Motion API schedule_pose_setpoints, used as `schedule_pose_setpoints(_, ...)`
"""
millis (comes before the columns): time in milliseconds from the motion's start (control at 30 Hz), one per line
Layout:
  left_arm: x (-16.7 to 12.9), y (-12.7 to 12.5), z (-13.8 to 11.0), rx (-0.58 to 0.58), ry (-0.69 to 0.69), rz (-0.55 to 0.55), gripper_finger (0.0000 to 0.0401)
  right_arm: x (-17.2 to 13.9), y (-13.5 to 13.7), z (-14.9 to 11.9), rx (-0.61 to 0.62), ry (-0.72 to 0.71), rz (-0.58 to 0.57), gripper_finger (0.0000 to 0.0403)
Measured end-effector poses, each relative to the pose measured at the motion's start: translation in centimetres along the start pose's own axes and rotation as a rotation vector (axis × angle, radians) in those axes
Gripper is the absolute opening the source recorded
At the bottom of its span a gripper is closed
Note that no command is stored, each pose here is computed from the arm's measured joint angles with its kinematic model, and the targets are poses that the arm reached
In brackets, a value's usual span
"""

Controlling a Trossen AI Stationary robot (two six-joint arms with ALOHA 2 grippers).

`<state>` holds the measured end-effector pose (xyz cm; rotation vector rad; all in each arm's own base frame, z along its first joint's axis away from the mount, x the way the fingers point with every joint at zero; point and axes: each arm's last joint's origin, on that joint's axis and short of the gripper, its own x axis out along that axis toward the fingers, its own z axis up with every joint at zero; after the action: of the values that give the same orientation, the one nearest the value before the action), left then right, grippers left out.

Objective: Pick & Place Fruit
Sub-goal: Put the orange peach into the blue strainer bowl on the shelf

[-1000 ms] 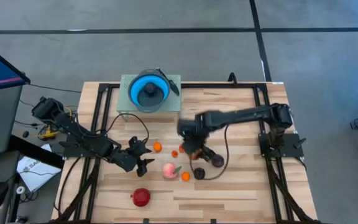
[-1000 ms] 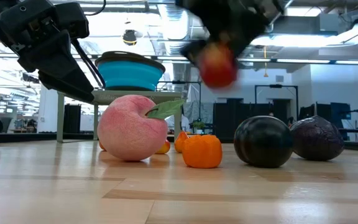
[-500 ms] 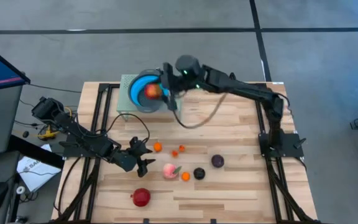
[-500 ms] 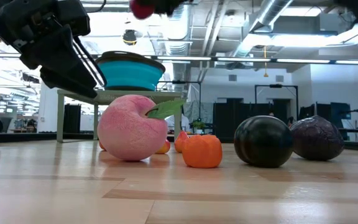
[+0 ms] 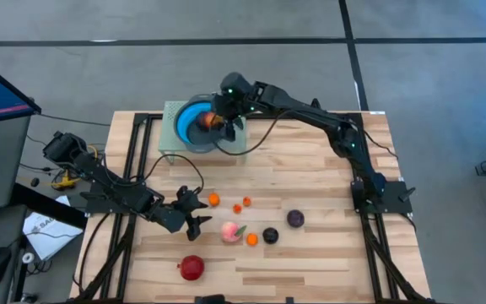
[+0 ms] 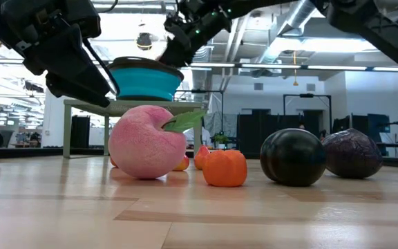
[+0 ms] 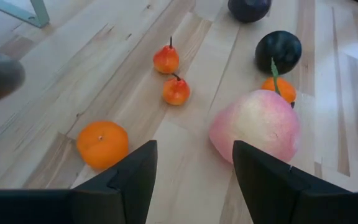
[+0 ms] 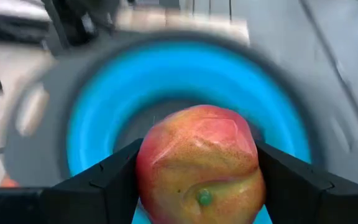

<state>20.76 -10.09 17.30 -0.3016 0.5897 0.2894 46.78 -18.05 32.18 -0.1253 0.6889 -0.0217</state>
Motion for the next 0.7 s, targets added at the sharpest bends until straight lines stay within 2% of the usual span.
schedule_pose_setpoints(267, 0.0, 0.0, 0.2, 0.033, -0.021, 0.004, 0.0204, 1.2, -0.4, -0.8, 0.017, 0.023, 0.002, 0.0266)
schedule_pose_setpoints(500, 0.0, -0.1, 0.2, 0.030, -0.027, 0.003, 0.0204, 2.1, -0.6, -2.1, 0.043, 0.105, 0.028, 0.0266)
schedule_pose_setpoints(700, 0.0, -0.1, 0.2, 0.030, -0.031, -0.001, 0.0204, 2.1, -0.5, -1.9, 0.021, 0.089, 0.025, 0.0271)
